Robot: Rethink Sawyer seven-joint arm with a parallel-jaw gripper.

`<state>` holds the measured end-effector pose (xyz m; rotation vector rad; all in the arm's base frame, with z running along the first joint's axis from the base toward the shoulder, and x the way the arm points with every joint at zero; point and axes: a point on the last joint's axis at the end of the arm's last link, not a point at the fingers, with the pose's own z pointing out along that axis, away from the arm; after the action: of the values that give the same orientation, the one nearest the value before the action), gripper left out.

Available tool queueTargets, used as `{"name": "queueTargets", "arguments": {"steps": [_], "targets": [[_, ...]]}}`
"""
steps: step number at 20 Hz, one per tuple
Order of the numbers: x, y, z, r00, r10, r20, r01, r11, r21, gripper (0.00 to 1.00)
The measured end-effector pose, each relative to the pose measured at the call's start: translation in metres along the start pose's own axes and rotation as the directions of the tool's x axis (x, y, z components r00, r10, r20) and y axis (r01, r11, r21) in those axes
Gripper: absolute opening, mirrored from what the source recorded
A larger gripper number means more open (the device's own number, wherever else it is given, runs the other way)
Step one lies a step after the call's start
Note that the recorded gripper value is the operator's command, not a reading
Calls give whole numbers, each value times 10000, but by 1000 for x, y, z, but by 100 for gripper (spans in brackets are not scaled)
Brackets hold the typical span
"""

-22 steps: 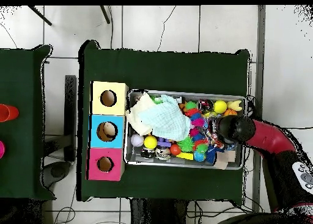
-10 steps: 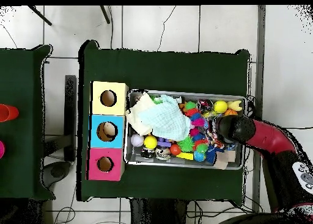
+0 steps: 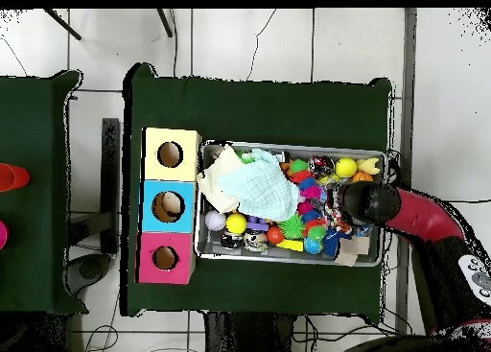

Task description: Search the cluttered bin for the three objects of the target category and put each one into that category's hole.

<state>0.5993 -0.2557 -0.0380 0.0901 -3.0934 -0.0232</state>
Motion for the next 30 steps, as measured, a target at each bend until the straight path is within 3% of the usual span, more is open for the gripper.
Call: {"name": "queueTargets", "arguments": {"steps": [8, 23, 30], "targets": [[-1, 0, -13, 9999, -50, 87, 49, 9999, 108, 0], [-28, 6, -77, 9991, -328, 283, 312, 9980, 557, 0], [-30, 6, -80, 9990, -298, 335, 280, 9982, 535, 0]]}}
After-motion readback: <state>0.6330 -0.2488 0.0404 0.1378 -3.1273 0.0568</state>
